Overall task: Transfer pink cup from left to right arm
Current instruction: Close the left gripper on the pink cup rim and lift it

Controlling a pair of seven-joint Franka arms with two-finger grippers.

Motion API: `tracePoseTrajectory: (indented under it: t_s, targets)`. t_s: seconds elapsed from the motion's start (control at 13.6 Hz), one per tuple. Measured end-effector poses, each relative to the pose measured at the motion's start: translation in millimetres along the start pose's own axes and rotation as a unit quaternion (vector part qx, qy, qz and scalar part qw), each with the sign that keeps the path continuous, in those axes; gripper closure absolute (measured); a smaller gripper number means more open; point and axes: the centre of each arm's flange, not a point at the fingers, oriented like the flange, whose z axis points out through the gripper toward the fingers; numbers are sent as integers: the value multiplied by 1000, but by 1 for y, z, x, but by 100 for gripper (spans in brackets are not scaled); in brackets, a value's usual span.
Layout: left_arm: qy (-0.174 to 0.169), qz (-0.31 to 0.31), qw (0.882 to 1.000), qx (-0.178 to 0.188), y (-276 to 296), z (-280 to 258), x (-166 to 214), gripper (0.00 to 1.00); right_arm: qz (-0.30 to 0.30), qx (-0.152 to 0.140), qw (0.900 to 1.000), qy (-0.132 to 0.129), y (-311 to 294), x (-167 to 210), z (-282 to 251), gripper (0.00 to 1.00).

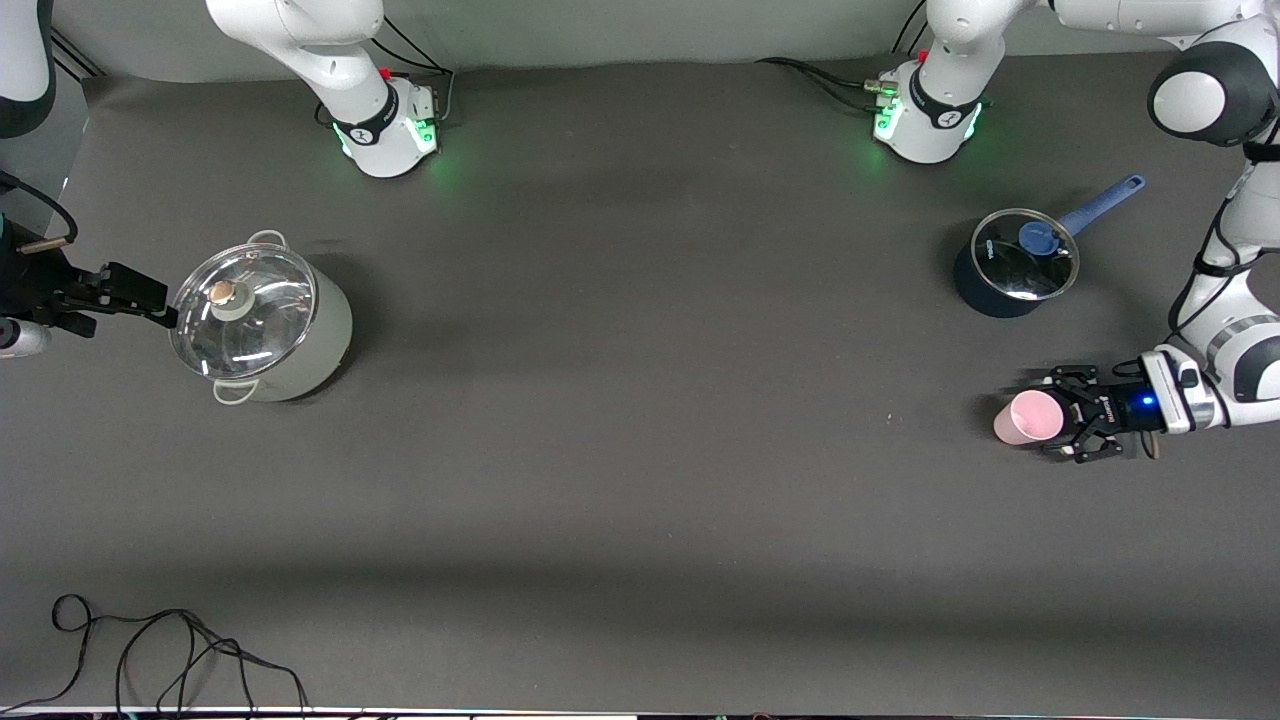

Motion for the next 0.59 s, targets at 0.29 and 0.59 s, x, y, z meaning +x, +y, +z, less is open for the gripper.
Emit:
tracePoseTrajectory:
  t_s: [0.29,0.59]
  targets:
    - [20,2,1000,-1,-2,17,-6,0,0,0,1000,0,0,0,0,0]
    - [30,5,1000,2,-7,27,-4,3,0,0,1000,0,0,0,0,0]
